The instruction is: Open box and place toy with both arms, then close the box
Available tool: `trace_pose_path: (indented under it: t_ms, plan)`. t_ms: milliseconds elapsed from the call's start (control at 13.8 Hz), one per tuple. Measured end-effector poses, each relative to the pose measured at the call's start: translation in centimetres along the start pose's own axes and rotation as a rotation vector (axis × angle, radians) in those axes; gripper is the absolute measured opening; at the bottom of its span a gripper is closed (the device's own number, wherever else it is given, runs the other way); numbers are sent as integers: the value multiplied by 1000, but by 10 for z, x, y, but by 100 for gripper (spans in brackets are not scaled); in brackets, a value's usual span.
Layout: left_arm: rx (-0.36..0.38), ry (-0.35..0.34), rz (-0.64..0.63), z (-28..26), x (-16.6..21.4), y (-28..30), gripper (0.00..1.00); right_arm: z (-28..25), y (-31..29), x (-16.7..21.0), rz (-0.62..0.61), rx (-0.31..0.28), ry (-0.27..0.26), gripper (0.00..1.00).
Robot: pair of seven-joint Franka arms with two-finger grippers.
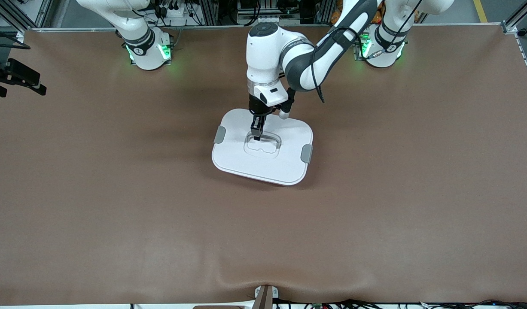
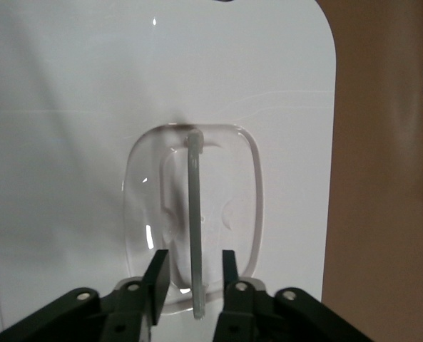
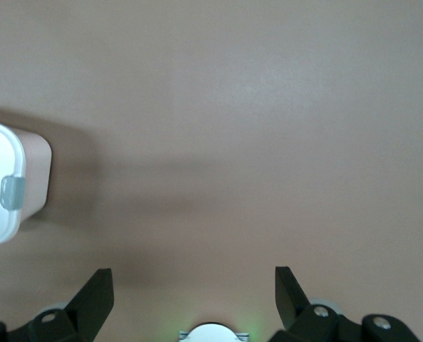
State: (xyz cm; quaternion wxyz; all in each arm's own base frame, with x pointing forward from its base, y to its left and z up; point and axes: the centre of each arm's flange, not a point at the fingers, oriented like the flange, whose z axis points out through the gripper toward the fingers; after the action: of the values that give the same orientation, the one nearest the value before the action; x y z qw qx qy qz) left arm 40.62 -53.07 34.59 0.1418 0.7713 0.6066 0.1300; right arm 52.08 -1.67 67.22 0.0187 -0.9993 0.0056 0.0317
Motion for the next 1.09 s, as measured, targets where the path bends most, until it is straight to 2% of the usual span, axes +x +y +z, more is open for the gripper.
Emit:
trace_pose_path:
  t_ms: [145, 363, 727, 945, 1090]
  plan:
    - [-2, -2, -1, -1, -1, 1, 69, 0, -6, 0, 16, -1, 2, 100]
    - [-14, -9, -6, -7, -1, 6, 99, -1, -5, 2, 27, -1, 12, 100]
    - [-39, 9, 5, -32, 13, 25, 100, -1, -4, 2, 36, -1, 12, 100]
    - [32, -5, 48, -41, 42, 58, 100, -1, -4, 2, 36, -1, 12, 100]
    - [40, -8, 56, -48, 71, 88, 100, 0, -4, 2, 38, -3, 11, 100]
